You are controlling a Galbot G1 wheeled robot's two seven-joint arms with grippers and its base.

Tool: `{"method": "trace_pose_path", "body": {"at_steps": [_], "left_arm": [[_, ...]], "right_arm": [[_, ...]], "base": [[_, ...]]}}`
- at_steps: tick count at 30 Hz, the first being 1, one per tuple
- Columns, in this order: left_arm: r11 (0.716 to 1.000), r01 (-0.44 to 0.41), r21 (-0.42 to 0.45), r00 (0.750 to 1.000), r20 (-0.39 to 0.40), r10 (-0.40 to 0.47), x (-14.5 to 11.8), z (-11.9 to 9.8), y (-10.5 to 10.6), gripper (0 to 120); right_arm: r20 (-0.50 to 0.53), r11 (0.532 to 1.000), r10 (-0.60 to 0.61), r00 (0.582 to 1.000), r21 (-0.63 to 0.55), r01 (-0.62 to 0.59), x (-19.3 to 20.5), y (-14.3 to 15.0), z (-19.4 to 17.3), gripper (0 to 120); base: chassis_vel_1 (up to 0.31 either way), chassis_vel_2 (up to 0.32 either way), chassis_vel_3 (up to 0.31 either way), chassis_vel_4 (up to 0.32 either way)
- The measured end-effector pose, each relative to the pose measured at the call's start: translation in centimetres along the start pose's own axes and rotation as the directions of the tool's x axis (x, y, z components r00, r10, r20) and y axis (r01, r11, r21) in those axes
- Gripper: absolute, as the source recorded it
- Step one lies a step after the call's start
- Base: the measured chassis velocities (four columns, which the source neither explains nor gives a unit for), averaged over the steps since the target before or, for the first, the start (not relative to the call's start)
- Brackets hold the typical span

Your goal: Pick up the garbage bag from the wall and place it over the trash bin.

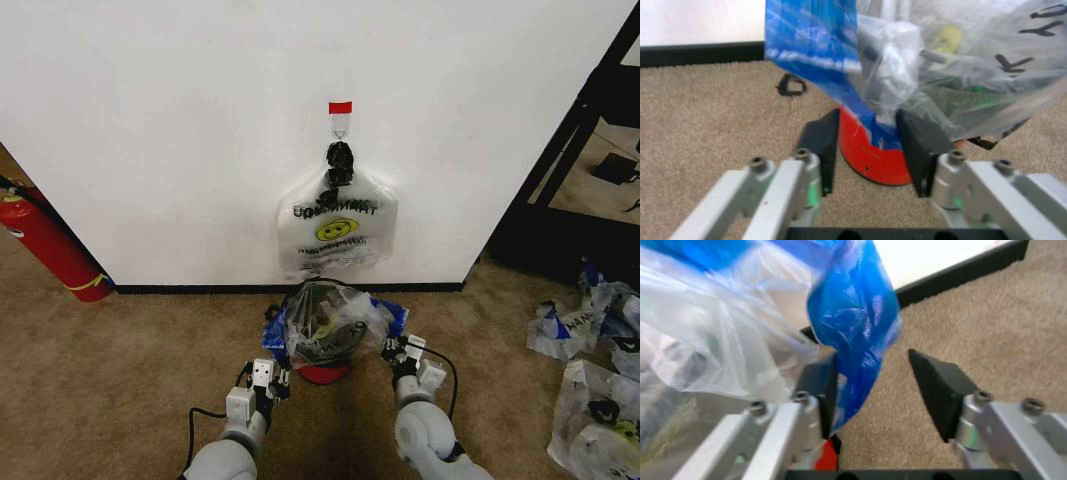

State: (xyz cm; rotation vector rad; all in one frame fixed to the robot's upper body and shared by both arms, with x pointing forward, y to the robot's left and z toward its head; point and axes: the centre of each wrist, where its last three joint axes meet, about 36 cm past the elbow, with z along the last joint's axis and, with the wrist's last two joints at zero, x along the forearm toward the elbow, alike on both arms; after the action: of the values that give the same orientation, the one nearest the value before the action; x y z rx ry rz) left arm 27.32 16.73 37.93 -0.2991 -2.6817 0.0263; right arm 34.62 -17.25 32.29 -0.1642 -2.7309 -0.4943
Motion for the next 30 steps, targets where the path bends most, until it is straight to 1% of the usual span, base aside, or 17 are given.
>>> {"method": "trace_pose_path", "body": {"at_steps": [1, 4, 6, 8, 9, 13, 14, 15, 17, 20, 22, 23, 25, 27, 28, 30], "left_arm": [[1.0, 0.0, 0.0, 1.0, 0.0, 0.0, 0.0, 0.0, 0.0, 39], [1.0, 0.001, -0.014, 1.0, 0.031, 0.0, 0.8, -0.1, -0.3, 51], [1.0, 0.002, -0.026, 0.998, 0.066, 0.0, 1.5, -0.5, -0.5, 62], [1.0, 0.0, -0.03, 0.997, 0.081, 0.002, 2.1, -0.8, -0.7, 71], [1.0, 0.0, -0.03, 0.997, 0.081, 0.002, 2.1, -0.8, -0.7, 71], [0.999, 0.005, -0.038, 0.996, 0.088, -0.002, 3.2, -0.9, -0.7, 86], [0.999, 0.012, -0.039, 0.996, 0.087, -0.009, 3.6, -0.9, -0.7, 91], [0.999, 0.012, -0.039, 0.996, 0.087, -0.009, 3.6, -0.9, -0.7, 91], [0.999, 0.024, -0.033, 0.995, 0.097, -0.021, 4.0, -1.0, -0.7, 98], [0.999, 0.035, -0.023, 0.992, 0.12, -0.032, 4.2, -1.5, -0.5, 100], [0.999, 0.045, -0.009, 0.986, 0.163, -0.043, 4.1, -2.6, -0.1, 100], [0.999, 0.045, -0.009, 0.986, 0.163, -0.043, 4.1, -2.6, -0.1, 100], [0.999, 0.047, -0.007, 0.98, 0.193, -0.045, 3.7, -3.5, 0.2, 100], [0.999, 0.04, -0.015, 0.974, 0.226, -0.035, 3.0, -4.7, 0.7, 100], [0.999, 0.04, -0.015, 0.974, 0.226, -0.035, 3.0, -4.7, 0.7, 100], [0.999, 0.029, -0.03, 0.971, 0.24, -0.021, 2.6, -5.2, 0.9, 100]], "right_arm": [[0.0, 1.0, 0.0, 1.0, 0.0, 0.0, 0.0, 0.0, 0.0, 45], [0.028, 1.0, -0.009, 1.0, 0.008, 0.008, 1.2, -0.2, -0.5, 54], [0.047, 1.0, -0.023, 0.999, 0.008, 0.022, 2.4, -0.1, -1.1, 66], [0.063, 0.999, -0.033, 0.997, 0.019, 0.032, 3.4, -0.1, -1.5, 74], [0.063, 0.999, -0.033, 0.997, 0.019, 0.032, 3.4, -0.1, -1.5, 74], [0.069, 0.999, -0.031, 0.997, 0.039, 0.028, 5.0, -0.5, -1.8, 89], [0.07, 0.999, -0.027, 0.997, 0.046, 0.024, 5.5, -0.8, -1.7, 95], [0.07, 0.999, -0.027, 0.997, 0.046, 0.024, 5.5, -0.8, -1.7, 95], [0.073, 0.998, -0.028, 0.997, 0.05, 0.024, 6.4, -1.0, -1.8, 98], [0.074, 0.998, -0.039, 0.997, 0.042, 0.035, 7.4, -0.8, -2.2, 100], [0.052, 0.998, -0.065, 0.997, 0.011, 0.065, 8.4, 0.0, -3.1, 100], [0.052, 0.998, -0.065, 0.997, 0.011, 0.065, 8.4, 0.0, -3.1, 100], [0.012, 0.994, -0.108, 0.994, -0.033, 0.108, 9.1, 1.2, -4.3, 100], [-0.063, 0.978, -0.193, 0.979, -0.09, 0.187, 9.2, 2.5, -6.6, 100], [-0.063, 0.978, -0.193, 0.979, -0.09, 0.187, 9.2, 2.5, -6.6, 100], [-0.114, 0.969, -0.23, 0.967, -0.122, 0.216, 8.9, 3.0, -7.5, 100]], "base": [[0.0, 0.0, 0.0, 0.0], [0.0, 0.0, 0.0, 0.0], [0.0, 0.0, 0.0, 0.0], [0.0, 0.0, 0.0, 0.0], [0.0, 0.0, 0.0, 0.0], [0.0, 0.0, 0.0, 0.0], [0.0, 0.0, 0.0, 0.0], [0.0, 0.0, 0.0, 0.0], [0.0, 0.0, 0.0, 0.0], [0.0, 0.0, 0.0, 0.0], [0.0, 0.0, 0.0, 0.0], [0.0, 0.0, 0.0, 0.0], [0.0, 0.0, 0.0, 0.0], [0.0, 0.0, 0.0, 0.0], [0.0, 0.0, 0.0, 0.0], [0.0, 0.0, 0.0, 0.0]]}}
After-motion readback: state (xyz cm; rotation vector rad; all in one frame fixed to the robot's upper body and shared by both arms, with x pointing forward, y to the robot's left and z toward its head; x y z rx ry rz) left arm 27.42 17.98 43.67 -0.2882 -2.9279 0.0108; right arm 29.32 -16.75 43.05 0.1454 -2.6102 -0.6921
